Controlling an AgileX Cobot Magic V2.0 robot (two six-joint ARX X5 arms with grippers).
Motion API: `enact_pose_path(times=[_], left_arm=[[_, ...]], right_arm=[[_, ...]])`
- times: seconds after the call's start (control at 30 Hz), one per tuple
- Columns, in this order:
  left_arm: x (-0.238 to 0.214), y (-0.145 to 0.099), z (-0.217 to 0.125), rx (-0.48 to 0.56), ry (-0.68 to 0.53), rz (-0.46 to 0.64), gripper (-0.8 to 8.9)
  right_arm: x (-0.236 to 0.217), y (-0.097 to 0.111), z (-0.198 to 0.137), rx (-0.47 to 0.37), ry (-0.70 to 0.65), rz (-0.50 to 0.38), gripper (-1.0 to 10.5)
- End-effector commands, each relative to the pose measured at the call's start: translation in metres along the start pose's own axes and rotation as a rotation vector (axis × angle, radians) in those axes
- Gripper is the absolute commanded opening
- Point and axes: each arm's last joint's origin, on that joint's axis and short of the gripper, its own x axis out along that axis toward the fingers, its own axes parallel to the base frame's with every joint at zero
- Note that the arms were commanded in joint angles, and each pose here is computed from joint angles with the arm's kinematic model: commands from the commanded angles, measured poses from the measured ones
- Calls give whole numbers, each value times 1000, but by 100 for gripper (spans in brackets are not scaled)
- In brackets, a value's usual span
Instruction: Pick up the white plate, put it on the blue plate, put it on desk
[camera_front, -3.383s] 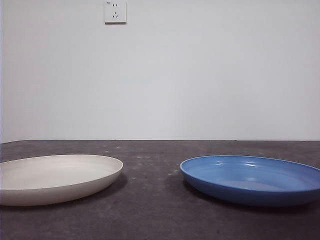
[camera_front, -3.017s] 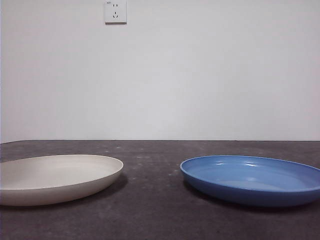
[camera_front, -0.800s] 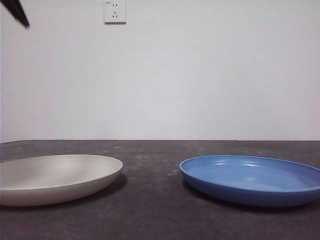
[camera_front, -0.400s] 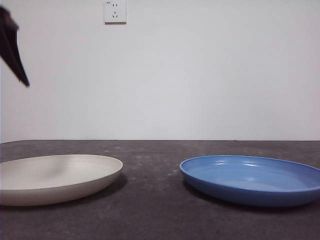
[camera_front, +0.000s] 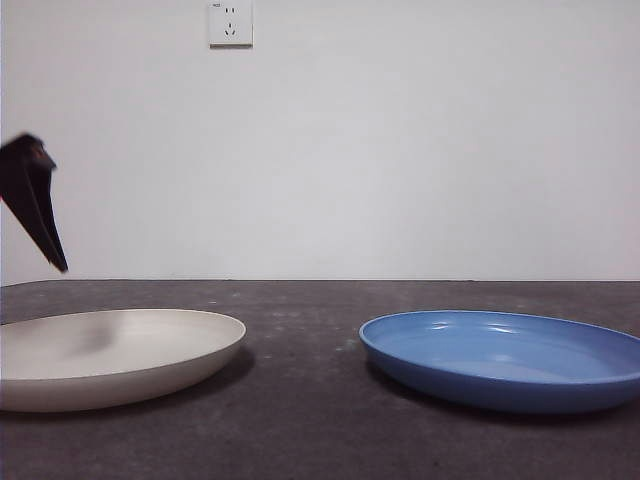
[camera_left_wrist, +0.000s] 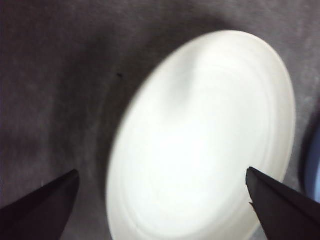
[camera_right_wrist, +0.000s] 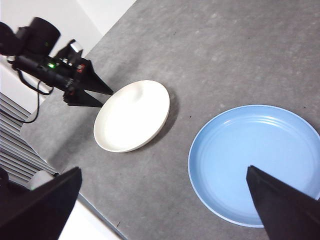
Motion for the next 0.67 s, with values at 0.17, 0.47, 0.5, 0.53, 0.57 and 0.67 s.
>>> enact_pose_path(times=[0.17,0.47,0.5,0.53,0.57,0.67], left_arm=[[18,10,12,0,25,-1,531],[27,15,13,-17,55,3,423],[27,15,13,-16,54,3,383],[27,15,13,-16,53,3,346],[27,15,13,-15,52,3,300],[27,15,14,-14,50,4,183]], right_arm=[[-2,2,4,-19,-14,9,549],[-2,2,4,-20,-15,5,549],[-2,2,4,-20,-15,5,549],[-2,2,4,-20,-15,5,549],[-2,2,4,-20,-15,5,549],[-2,2,4,-20,-15,5,549]])
